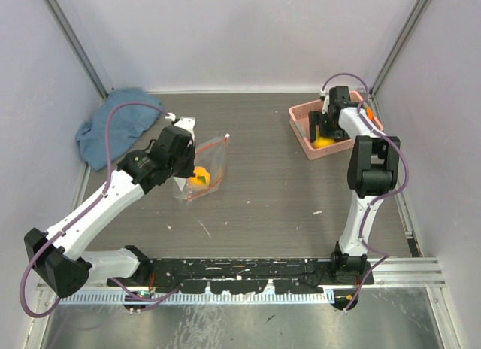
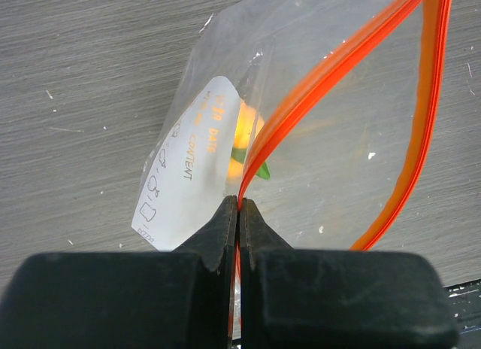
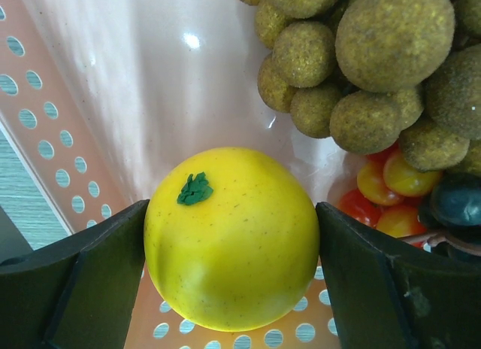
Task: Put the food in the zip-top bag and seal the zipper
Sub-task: Pick up the fake fruit from the bin.
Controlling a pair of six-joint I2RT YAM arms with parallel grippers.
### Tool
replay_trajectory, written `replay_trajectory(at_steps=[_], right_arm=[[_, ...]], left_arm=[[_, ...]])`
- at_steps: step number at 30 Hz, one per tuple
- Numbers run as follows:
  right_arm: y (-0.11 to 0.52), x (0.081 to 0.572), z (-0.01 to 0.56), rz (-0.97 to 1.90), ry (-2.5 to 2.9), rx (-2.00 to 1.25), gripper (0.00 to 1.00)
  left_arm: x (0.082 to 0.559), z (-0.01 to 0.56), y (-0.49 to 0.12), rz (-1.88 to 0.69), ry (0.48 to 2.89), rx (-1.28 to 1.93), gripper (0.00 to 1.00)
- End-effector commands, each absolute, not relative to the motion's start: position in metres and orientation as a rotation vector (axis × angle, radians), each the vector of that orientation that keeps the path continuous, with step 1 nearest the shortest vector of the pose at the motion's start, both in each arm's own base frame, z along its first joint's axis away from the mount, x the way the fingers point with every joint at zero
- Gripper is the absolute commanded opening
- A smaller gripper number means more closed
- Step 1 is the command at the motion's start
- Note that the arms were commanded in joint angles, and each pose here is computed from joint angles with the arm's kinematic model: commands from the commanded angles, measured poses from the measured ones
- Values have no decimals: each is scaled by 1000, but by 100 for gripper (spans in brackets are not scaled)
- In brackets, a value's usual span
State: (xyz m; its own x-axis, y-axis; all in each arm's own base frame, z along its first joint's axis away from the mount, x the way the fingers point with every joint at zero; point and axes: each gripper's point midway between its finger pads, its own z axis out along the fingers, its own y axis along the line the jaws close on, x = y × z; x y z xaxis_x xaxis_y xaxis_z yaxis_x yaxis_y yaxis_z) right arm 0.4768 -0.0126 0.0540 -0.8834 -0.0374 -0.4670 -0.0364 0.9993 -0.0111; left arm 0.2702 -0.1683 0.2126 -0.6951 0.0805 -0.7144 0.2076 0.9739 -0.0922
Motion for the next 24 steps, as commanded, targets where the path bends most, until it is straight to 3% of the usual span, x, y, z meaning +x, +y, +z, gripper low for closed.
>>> replay_trajectory(at_steps=[1,8,15,24], right_arm=[[-8,490,109,32,2482,-2,63],[9,481,141,82,2382,18,51],[31,466,181,96,2261,5,50],[112,426,218,266,2106,-132,50]], left_arm=[[275,239,-171,-253,2270,197,0],[276,242,-171,-255,2259,194,0],[277,245,-171,-258,2252,198,0],[277,250,-173,-271,2242,195,0]])
